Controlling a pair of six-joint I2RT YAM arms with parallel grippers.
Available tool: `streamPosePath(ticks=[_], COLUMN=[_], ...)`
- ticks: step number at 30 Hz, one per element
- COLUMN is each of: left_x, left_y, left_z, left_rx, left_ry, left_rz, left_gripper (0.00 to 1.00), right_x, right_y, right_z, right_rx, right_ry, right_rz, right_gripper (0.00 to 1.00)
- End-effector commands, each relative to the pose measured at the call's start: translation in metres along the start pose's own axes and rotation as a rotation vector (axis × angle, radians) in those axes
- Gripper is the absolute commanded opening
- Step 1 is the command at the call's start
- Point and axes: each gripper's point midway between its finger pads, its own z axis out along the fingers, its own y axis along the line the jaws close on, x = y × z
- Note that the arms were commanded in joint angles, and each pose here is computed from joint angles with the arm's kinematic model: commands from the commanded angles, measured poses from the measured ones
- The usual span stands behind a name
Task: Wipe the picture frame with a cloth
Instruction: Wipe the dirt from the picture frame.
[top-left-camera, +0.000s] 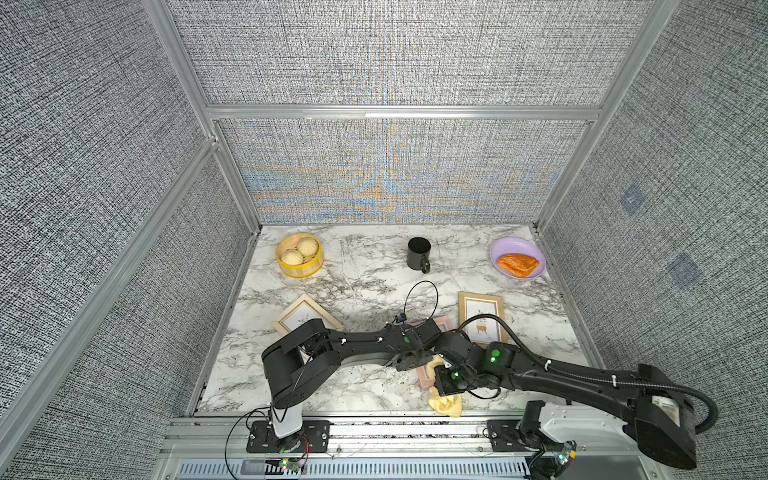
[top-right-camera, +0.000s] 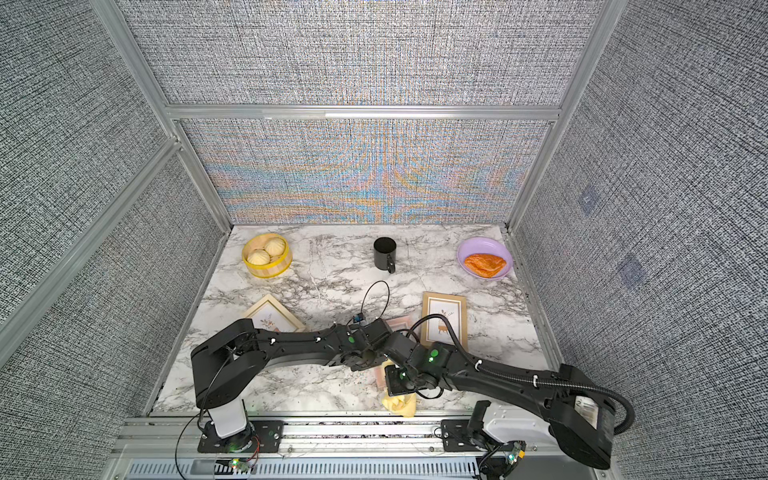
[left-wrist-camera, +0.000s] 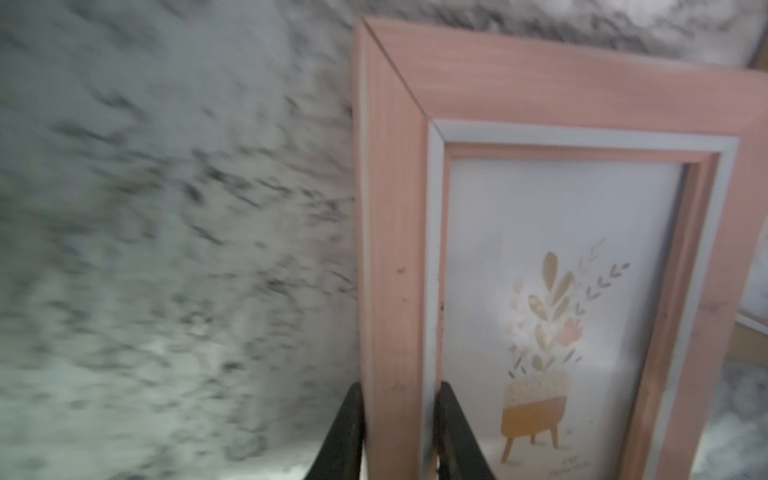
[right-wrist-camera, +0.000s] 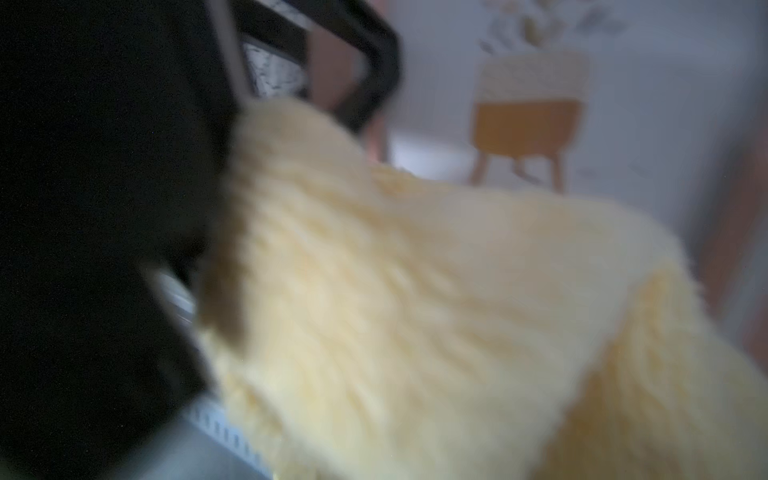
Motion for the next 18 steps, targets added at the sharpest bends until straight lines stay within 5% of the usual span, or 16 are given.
streamPosePath(ticks=[1,18], left_x=[0.063,0.050], left_y=[0.064,0.085], left_z=[0.013,-0.018], left_rx=[-0.235,-0.417], left_ry=[0.296,0.253], left_rz=[-0.060,0.046], left_gripper=[0.00,0.00], right_x=[0.002,0.012], right_y=[0.024,-0.076], right_z=[0.009,-0.009], right_rx=[-0.068,0.072], right_ry=[0.024,0.093], right_rz=[-0.020,0.164], right_gripper=[0.00,0.00])
